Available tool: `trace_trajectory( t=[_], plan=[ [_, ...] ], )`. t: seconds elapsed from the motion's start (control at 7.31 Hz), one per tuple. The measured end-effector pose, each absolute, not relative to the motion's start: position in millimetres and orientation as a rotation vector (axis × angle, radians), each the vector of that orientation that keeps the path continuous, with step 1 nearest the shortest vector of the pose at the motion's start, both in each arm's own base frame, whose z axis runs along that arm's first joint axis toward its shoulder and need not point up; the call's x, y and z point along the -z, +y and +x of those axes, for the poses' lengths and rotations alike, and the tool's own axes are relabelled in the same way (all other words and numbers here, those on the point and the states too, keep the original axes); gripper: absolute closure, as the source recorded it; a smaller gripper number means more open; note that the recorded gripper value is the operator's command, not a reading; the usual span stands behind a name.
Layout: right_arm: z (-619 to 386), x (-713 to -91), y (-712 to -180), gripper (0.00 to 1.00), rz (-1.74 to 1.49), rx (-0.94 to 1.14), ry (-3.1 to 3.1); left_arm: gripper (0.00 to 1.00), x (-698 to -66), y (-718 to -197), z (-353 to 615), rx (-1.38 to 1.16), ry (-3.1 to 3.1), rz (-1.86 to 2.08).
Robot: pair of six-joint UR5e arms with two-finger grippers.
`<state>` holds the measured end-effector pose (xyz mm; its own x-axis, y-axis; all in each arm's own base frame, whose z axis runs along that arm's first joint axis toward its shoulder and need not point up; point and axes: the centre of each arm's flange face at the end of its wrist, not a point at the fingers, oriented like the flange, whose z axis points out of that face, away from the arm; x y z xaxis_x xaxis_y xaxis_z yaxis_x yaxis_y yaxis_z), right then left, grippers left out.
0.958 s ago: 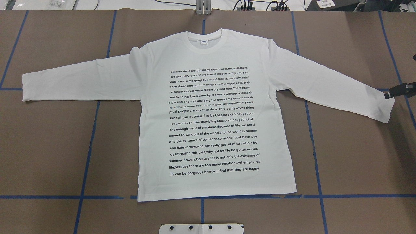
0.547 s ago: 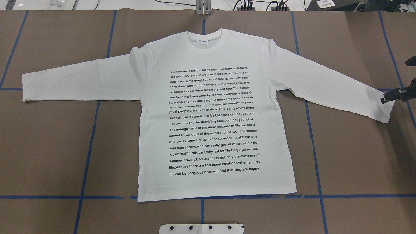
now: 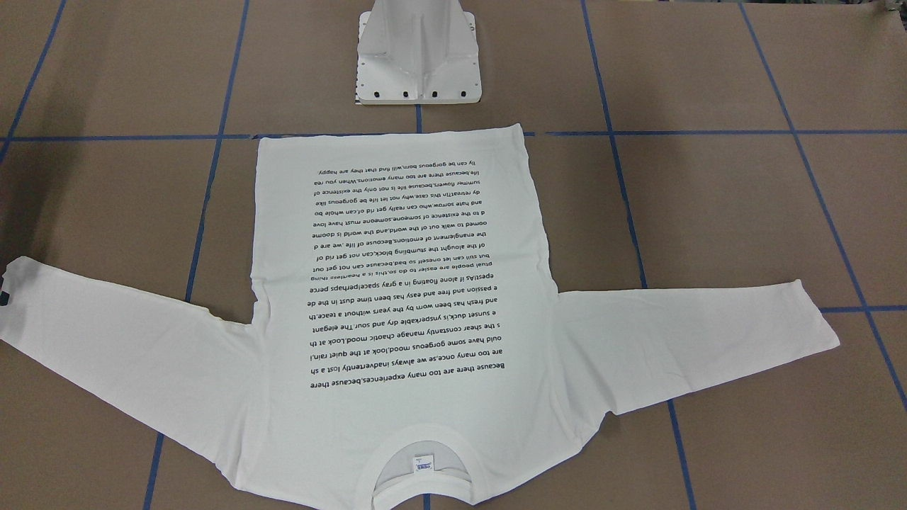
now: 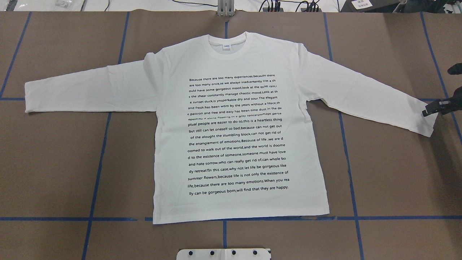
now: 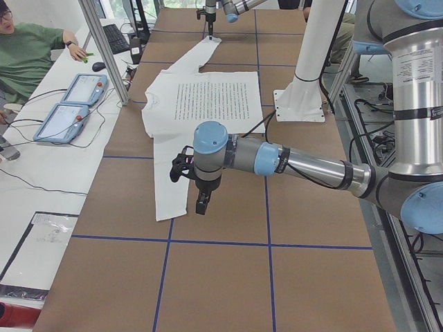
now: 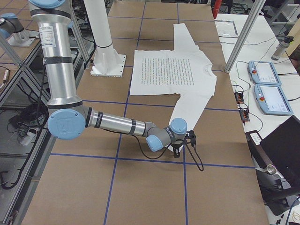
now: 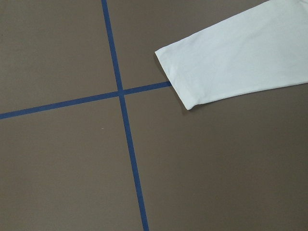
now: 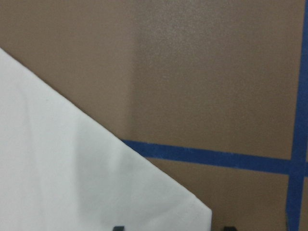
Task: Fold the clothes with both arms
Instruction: 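Move the right gripper to the cuff of the sleeve nearest it and grasp it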
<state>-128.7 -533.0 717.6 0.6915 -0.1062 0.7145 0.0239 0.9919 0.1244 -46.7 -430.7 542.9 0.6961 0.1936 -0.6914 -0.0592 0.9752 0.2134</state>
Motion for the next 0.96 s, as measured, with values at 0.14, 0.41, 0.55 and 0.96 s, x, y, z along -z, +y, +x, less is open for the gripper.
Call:
trace_trajectory(
  t=[0.14,0.41,0.55,0.96],
  plan=[
    [-129.9,-715.6,-535.8,0.77,0.107,0.064,-0.806,0.0,-542.7,-430.4,-46.7,-0.142,0.789,0.18],
    [-132.4,-706.9,-542.2,1.0,0.107,0.039,-0.815,0.0,-542.2,-429.5,-46.7,-0.142,0.789,0.18],
    [-133.2,-700.8,-545.0,1.0,0.114,0.038,-0.821,0.0,-542.2,-429.2,-46.7,-0.142,0.789,0.18],
    [-131.2,-671.3,-552.9,1.0,0.148,0.042,-0.838,0.0,-541.6,-428.8,-46.8,-0.142,0.789,0.181]
  ],
)
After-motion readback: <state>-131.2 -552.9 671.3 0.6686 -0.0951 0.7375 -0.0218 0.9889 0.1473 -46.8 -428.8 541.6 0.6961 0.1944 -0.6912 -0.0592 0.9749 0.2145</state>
